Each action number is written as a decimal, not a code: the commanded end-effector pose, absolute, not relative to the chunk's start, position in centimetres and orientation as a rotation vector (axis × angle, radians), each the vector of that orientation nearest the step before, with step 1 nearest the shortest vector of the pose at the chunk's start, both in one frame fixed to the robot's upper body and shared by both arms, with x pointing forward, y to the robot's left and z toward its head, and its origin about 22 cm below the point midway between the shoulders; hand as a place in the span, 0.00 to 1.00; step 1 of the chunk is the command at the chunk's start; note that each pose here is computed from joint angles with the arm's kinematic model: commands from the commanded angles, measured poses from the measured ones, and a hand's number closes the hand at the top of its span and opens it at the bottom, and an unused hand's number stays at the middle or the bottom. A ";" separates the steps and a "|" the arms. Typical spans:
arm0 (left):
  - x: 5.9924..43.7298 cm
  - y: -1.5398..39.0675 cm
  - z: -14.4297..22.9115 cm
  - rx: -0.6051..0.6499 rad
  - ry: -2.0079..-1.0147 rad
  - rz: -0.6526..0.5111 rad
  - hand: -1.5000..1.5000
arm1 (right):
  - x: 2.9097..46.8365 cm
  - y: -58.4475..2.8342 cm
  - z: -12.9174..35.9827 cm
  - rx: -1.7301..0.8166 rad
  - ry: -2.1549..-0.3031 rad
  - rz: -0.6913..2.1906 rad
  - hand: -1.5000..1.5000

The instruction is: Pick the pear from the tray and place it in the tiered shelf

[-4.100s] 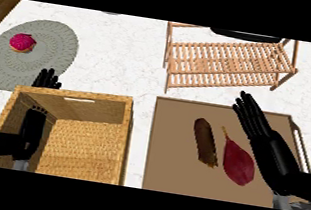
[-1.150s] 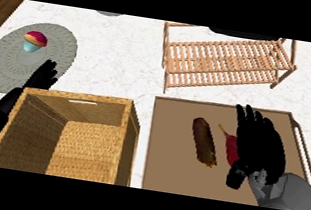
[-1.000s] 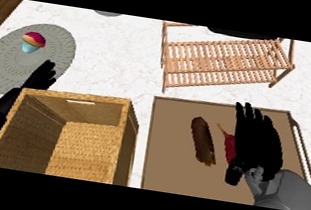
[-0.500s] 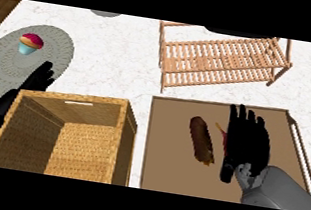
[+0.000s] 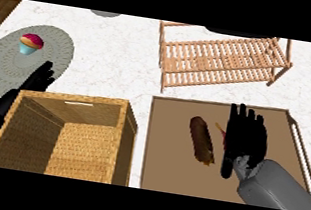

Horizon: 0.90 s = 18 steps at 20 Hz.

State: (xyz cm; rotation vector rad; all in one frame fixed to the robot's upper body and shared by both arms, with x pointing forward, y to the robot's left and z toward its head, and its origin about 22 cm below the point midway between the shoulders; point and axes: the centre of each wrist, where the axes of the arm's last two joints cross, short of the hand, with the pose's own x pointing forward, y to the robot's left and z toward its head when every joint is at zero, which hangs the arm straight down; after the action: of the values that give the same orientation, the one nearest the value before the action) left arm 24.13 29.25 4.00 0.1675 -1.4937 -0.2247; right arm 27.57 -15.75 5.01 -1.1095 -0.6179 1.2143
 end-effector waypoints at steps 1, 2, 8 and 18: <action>23.4 28.0 0.0 0.123 -1.325 -0.263 0.50 | 27.4 -14.5 3.5 -1.188 -0.447 1.172 0.00; 22.3 27.4 -1.0 0.115 -1.315 -0.275 0.50 | 27.2 -14.1 3.4 -1.174 -0.454 1.164 0.00; 22.7 27.2 -1.3 0.114 -1.319 -0.269 0.50 | 27.8 -15.1 3.1 -1.131 -0.496 1.273 1.00; 22.9 27.5 -1.5 0.118 -1.317 -0.267 0.50 | 28.1 -14.8 2.7 -1.241 -0.587 1.226 1.00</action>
State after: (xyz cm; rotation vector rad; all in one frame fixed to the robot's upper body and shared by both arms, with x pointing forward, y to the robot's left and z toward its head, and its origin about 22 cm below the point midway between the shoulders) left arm 24.63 29.25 3.75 0.1531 -1.5009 -0.2322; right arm 28.27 -14.97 3.69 -1.1308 -0.6543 1.2723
